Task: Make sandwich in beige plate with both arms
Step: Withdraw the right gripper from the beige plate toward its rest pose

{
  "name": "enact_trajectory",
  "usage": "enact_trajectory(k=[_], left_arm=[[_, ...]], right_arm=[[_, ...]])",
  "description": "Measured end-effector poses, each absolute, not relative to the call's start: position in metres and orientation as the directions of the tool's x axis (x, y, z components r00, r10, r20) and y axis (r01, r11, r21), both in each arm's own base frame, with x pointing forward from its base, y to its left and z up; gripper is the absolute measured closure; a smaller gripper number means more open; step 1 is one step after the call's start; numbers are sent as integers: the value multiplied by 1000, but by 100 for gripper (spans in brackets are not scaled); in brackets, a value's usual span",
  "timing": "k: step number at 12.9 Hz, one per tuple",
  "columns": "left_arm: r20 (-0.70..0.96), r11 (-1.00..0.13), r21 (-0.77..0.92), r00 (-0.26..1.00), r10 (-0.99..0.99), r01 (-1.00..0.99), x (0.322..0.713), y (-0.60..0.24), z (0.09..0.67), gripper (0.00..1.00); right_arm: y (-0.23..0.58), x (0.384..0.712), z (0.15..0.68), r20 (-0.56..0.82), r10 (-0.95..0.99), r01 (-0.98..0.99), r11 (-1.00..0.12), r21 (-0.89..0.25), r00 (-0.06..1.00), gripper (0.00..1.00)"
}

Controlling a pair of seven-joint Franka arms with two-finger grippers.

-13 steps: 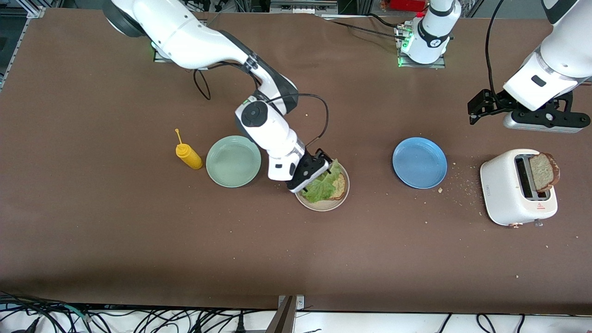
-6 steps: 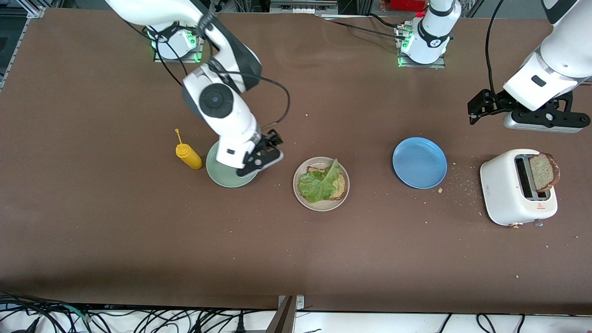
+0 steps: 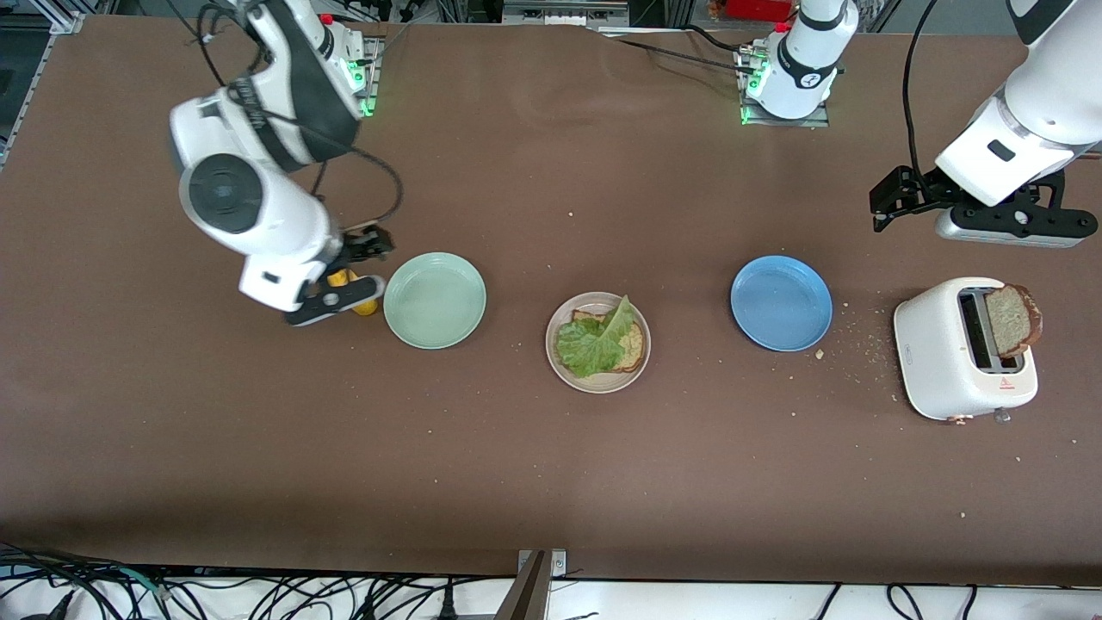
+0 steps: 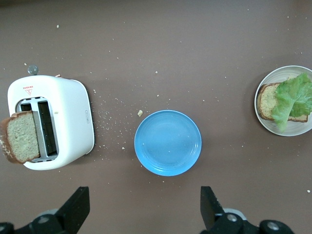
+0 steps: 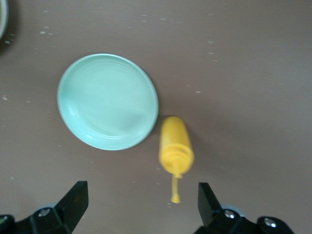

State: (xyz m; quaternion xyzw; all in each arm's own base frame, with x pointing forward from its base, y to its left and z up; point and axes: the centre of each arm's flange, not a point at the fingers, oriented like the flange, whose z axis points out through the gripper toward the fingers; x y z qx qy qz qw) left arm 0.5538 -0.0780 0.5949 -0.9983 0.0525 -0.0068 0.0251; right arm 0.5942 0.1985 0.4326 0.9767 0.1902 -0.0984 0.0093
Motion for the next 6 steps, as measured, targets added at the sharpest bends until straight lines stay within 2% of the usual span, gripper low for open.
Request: enact_trajectory(k=[4, 5, 6], left_arm=[[23, -996, -4, 996, -89, -89, 563, -76, 597, 0], [24, -996, -2, 996, -86, -86, 566, -74, 597, 0], [24, -996, -1, 996, -85, -85, 568, -73, 597, 0]], right_arm=[[123, 606, 457, -183, 320, 327, -945, 12, 930, 0], [109, 606, 466, -177, 297, 306, -952, 21, 938, 4], [97, 605, 474, -170, 275, 284, -958, 30, 946, 4]])
